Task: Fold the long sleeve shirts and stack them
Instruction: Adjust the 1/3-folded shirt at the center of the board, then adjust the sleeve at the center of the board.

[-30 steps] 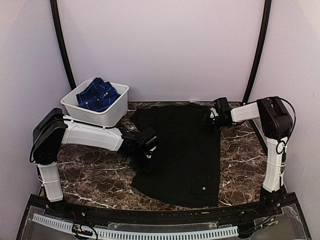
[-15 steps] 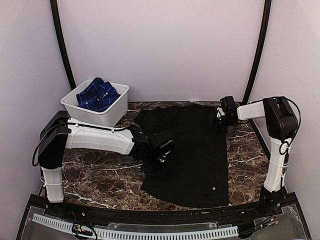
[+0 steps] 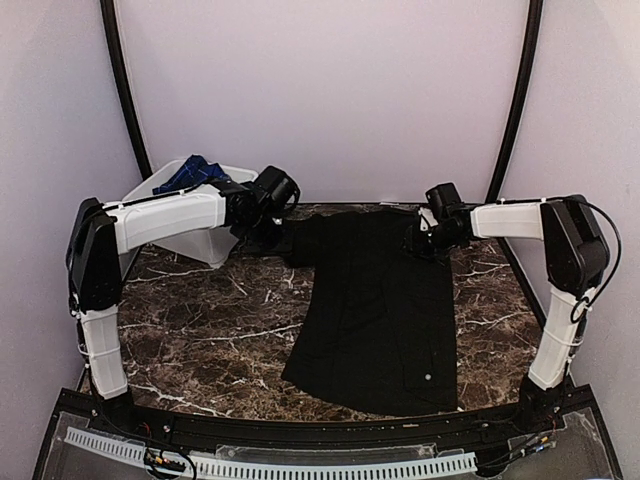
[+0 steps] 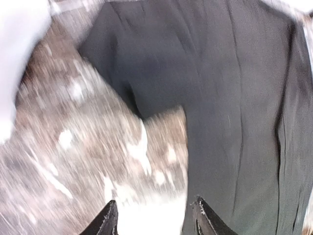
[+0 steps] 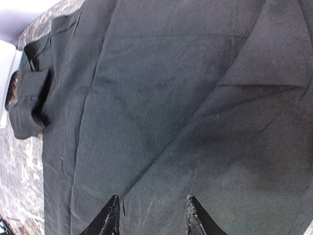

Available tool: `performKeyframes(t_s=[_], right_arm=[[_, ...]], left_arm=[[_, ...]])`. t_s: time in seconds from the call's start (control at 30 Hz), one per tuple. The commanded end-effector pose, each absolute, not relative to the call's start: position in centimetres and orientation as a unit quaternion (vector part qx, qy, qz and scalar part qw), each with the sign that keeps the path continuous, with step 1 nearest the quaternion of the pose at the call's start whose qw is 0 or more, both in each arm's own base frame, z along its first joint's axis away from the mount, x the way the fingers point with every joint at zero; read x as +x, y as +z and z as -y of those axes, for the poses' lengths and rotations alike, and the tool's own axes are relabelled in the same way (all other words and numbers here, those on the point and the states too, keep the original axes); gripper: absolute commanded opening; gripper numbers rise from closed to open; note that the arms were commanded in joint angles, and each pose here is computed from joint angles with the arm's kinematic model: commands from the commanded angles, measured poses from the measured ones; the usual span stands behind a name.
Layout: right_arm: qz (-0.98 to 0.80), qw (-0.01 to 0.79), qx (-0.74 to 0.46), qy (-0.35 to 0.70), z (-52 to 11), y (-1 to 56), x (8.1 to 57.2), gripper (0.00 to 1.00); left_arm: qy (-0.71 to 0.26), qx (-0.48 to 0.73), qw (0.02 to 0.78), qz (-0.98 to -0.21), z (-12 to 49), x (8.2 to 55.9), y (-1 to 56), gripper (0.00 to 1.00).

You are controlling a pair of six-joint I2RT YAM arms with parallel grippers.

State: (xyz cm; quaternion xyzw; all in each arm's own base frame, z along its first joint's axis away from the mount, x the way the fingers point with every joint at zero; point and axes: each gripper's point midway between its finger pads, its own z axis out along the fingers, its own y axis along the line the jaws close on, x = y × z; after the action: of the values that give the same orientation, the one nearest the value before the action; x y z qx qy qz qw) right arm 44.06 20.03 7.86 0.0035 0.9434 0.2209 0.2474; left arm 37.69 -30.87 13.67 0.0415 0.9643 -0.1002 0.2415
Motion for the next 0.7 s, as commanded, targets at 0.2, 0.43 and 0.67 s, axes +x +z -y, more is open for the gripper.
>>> performKeyframes(t_s=[0.2,0.43,0.67], right_arm=[[-0.937,0.273,-0.018,0.215,-21.5,11.5,43.4,0.44],[-0.936,0.278,-0.026,0.214,-22.1,12.5,42.5,0.44],[-0.936,0.277,-0.029,0.213,-22.4,12.6,41.8,0.44]], left_arm=[[-0.072,0.029,0.318,-0.945,30.2,49.5,13.3,0.55],[-0.089,0.02,0.312,-0.946,30.4,52.3,11.2,0.59],[-0.081,-0.004,0.295,-0.952,30.3,53.4,8.1,0.6]])
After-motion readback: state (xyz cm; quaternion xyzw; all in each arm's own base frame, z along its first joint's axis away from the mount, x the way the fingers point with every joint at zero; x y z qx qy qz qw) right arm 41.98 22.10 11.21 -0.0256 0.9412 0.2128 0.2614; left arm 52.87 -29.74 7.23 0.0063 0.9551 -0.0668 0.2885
